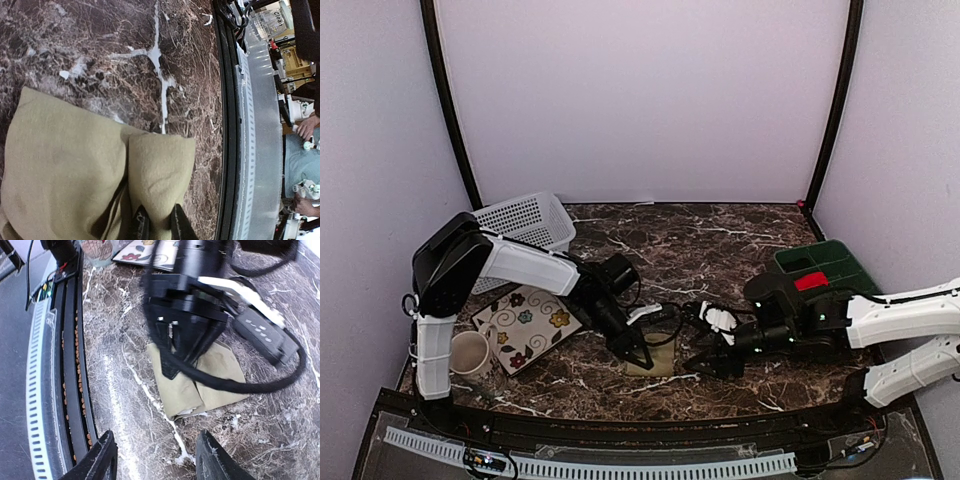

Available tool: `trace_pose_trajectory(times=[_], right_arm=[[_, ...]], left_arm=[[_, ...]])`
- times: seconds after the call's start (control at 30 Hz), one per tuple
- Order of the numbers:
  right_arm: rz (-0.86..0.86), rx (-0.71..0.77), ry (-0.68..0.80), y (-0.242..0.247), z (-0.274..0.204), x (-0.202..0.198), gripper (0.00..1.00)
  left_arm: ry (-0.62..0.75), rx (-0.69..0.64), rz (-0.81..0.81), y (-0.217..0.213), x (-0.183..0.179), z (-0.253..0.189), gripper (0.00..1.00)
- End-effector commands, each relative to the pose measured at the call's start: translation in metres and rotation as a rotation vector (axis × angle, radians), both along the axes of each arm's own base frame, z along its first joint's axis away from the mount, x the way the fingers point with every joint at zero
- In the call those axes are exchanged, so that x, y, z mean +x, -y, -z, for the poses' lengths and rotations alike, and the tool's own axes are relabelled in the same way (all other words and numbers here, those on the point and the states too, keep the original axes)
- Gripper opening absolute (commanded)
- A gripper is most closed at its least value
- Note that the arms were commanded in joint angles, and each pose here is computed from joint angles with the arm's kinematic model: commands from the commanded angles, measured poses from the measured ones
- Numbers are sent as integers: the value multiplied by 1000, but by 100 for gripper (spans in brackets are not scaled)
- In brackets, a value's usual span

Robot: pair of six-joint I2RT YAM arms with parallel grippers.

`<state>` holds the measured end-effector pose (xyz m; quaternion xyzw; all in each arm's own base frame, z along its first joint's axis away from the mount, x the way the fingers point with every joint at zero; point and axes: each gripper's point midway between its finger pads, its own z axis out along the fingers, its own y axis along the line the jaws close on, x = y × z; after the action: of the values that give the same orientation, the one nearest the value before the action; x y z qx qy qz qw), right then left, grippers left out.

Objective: Roll the underwear
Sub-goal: Roll the underwear at the center of the board.

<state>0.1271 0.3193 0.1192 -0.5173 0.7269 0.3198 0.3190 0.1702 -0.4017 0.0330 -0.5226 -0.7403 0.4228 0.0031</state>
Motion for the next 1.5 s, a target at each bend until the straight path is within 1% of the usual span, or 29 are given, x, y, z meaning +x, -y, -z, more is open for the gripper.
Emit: trace_pose_trajectory(times=[0.0, 0.13, 0.27, 0.4, 0.57, 0.7, 0.73, 0.8, 0.87, 0.93, 1.0, 1.13, 1.2, 1.33, 1.47], right_arm=[[-37, -5, 134, -15, 2, -2, 52], [-105, -82, 200, -35, 23, -1, 52], [-134, -73, 255, -50, 28, 5, 52], [-135, -132, 305, -55, 43, 16, 52], [-165, -178, 318, -60, 59, 19, 52], [-166, -247, 269, -54, 88, 18, 48], [-165, -251, 252, -54, 91, 16, 45], [-164, -259, 209, -52, 98, 12, 37], [-161, -265, 175, -50, 103, 8, 25], [-155, -273, 158, -48, 104, 7, 12], [-151, -279, 143, -46, 103, 6, 0], [-152, -262, 56, -47, 97, -2, 0], [-153, -249, -5, -47, 93, -6, 0], [-140, -229, -130, -45, 88, -6, 0], [-137, -223, -298, -48, 86, -1, 0]], left_arm=[[-183, 91, -16, -13, -7, 17, 4], [-246, 93, -3, -12, -2, 23, 5], [-262, 100, -3, -15, -2, 28, 5], [-267, 97, -4, -14, -2, 29, 5], [-264, 98, 3, -14, -1, 29, 5], [-265, 93, 5, -13, -1, 29, 6], [-264, 88, 9, -13, -2, 28, 6], [-260, 86, 13, -13, -1, 27, 8], [-254, 82, 17, -13, -1, 26, 10], [-245, 76, 17, -13, 1, 23, 15], [-225, 78, 16, -14, 3, 21, 23], [-128, 64, -21, -20, 17, 6, 41], [-25, 36, -68, -27, 34, -8, 45], [241, -62, -179, -43, 64, -47, 51], [472, -108, -208, -66, 66, -61, 51]])
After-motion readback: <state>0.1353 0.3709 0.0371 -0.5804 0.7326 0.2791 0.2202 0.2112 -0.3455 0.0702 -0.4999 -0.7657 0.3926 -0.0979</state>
